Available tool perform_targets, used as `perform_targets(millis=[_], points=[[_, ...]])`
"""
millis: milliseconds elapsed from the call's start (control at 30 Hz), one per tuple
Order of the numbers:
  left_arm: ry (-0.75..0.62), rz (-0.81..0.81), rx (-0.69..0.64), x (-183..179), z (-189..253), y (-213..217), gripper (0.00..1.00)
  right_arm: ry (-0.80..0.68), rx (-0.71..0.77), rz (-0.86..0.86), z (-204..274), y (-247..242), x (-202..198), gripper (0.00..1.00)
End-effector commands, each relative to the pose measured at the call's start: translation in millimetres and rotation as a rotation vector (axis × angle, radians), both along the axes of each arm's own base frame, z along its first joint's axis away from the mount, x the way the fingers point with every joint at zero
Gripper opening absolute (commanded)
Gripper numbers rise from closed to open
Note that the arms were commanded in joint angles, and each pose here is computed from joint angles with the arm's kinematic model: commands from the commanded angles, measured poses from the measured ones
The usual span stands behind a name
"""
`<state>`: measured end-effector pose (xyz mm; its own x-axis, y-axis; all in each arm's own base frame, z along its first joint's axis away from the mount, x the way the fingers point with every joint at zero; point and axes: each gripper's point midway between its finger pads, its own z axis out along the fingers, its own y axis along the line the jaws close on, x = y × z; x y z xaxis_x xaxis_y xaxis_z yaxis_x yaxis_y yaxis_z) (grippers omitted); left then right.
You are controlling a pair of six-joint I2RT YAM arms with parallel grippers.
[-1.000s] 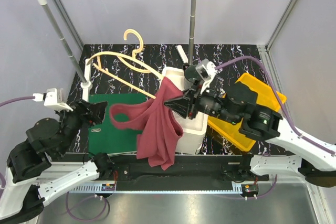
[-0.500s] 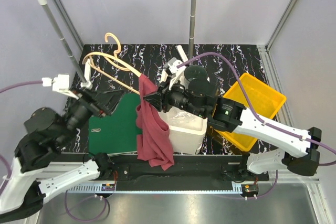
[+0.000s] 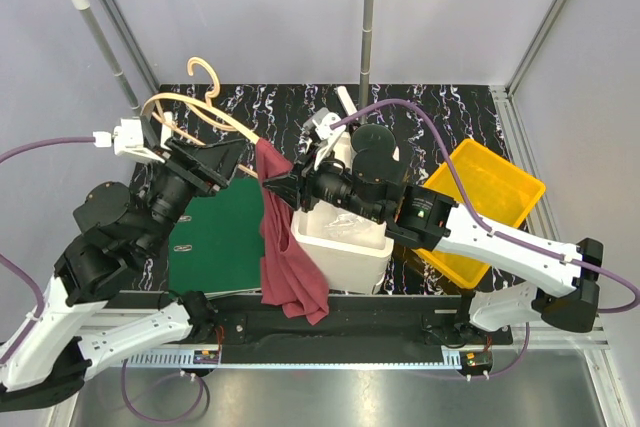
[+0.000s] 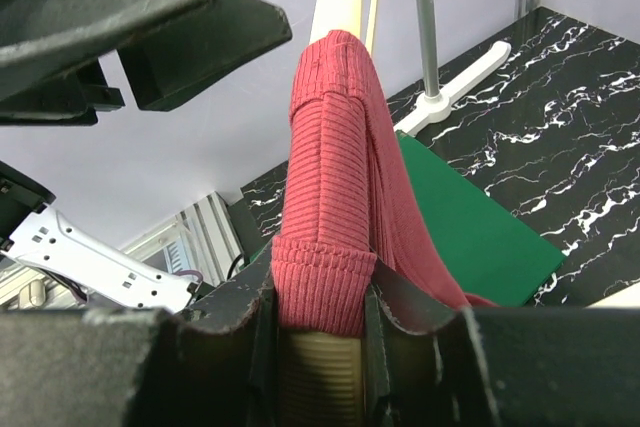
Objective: Remove the tank top from the hanger
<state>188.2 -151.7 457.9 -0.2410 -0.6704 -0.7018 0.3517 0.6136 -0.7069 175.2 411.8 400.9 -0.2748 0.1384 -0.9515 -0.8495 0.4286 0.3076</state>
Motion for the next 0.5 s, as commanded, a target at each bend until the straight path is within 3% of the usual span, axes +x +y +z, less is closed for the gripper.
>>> perform_targets(millis=[0, 267, 333, 367, 433, 467], points=[[-0.024, 0.102, -0.066, 15.8, 16.1, 7.7, 0.6, -0.079, 0.108, 0.028, 34.4, 5.5, -3.8, 0.0], [-0.045, 0.162, -0.023, 33.0, 25.8, 3.1, 0.58, -0.101, 0.106, 0.085, 29.0, 16.7, -9.4, 0.0], [-0.041, 0.174, 0.018, 38.6, 22.6, 0.6, 0.54, -0.105, 0.103, 0.082, 27.6, 18.8, -7.3, 0.0], [-0.045, 0.191, 0.024, 41.3, 24.9, 4.1, 0.43, -0.107, 0.098, 0.078, 25.4, 21.0, -5.1, 0.0], [-0.051, 0.226, 0.066, 46.3, 23.5, 9.4, 0.32, -0.11, 0.09, 0.072, 23.3, 23.9, -2.9, 0.0], [-0.056, 0.259, 0.077, 49.9, 24.8, 16.9, 0.2, -0.116, 0.082, 0.07, 21.2, 25.4, -1.6, 0.01]])
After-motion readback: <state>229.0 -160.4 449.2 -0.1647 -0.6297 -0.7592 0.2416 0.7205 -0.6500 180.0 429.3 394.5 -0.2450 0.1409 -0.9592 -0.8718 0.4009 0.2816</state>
